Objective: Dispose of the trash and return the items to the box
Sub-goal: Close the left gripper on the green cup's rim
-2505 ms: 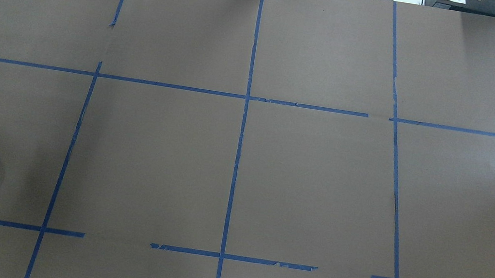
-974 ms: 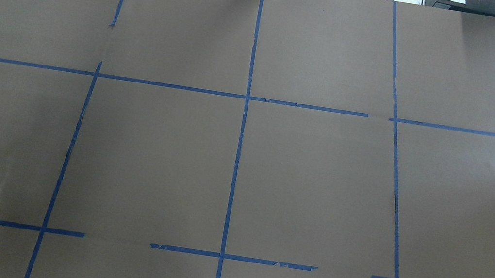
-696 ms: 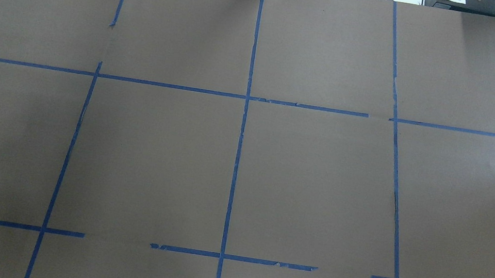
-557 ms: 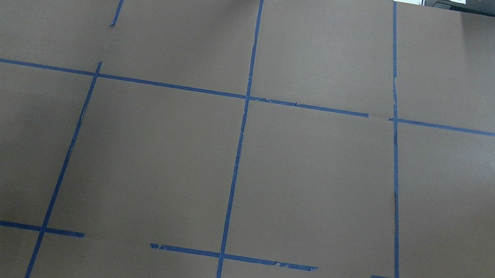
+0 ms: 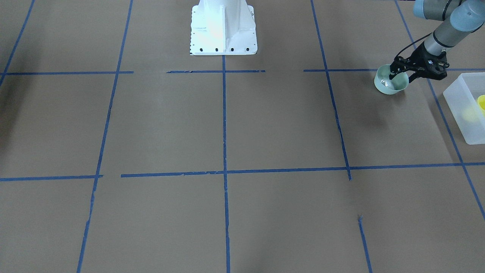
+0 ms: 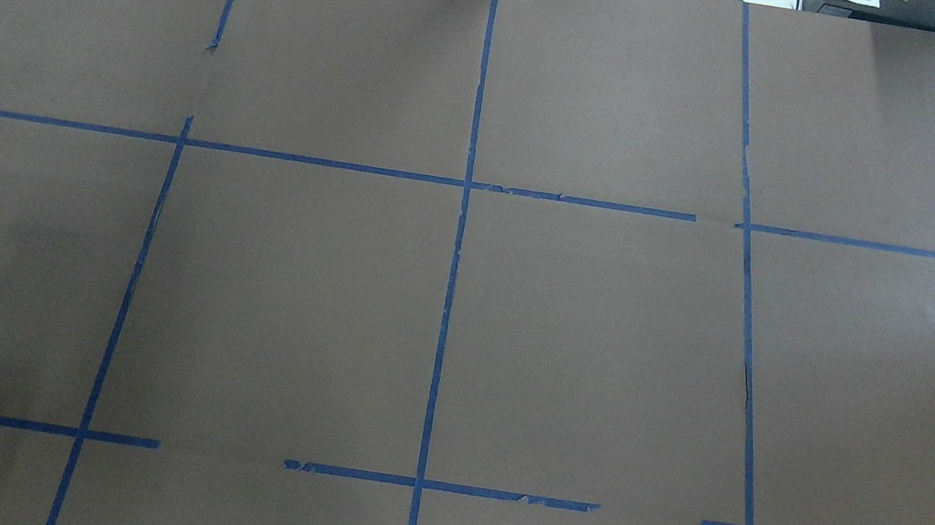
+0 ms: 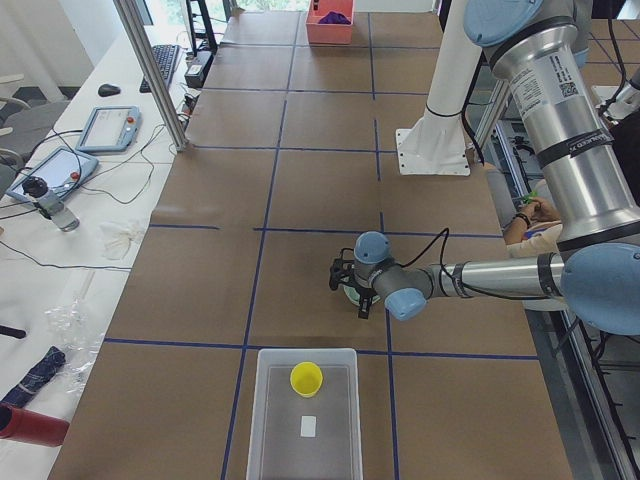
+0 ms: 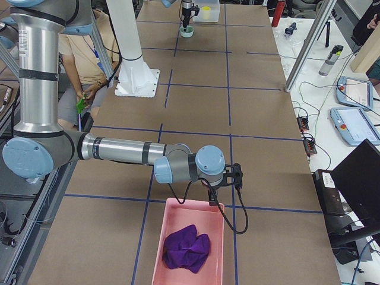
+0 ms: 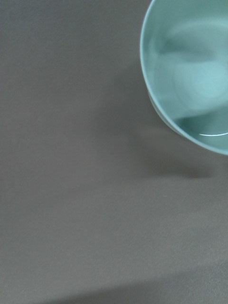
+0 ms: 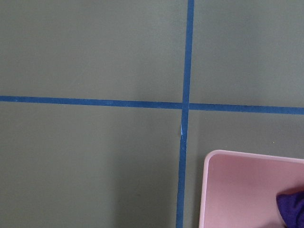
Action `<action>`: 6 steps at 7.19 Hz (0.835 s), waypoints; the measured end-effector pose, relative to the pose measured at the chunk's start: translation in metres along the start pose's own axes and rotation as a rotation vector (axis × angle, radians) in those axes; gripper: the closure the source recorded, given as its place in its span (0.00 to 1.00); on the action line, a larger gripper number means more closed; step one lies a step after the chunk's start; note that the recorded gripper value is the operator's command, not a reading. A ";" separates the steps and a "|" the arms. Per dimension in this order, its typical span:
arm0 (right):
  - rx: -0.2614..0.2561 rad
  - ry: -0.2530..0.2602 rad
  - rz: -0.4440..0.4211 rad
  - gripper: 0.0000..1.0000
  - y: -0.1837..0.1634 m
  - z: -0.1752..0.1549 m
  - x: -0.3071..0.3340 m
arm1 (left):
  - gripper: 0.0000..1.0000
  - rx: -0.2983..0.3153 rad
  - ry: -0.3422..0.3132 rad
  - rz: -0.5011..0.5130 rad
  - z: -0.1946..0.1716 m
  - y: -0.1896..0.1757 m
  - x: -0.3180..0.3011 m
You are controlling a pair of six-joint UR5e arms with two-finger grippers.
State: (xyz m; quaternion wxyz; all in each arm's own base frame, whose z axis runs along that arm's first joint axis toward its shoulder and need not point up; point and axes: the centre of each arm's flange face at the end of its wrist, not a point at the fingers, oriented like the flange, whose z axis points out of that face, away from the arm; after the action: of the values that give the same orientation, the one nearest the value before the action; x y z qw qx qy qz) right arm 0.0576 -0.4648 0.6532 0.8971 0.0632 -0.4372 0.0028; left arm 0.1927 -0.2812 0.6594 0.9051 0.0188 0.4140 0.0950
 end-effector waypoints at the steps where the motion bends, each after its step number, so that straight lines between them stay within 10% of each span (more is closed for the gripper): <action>1: -0.001 -0.002 0.000 0.00 0.000 0.000 0.000 | 1.00 -0.008 0.001 0.004 0.003 0.002 0.001; 6: -0.001 -0.003 -0.001 0.00 0.000 0.001 -0.001 | 1.00 0.055 0.071 0.020 -0.039 -0.008 0.030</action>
State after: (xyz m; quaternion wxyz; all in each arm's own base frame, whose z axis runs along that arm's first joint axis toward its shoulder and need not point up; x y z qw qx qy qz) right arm 0.0569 -0.4647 0.6531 0.8965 0.0626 -0.4386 0.0021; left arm 0.1840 -0.2855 0.6103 0.8879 0.0446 0.4482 0.0933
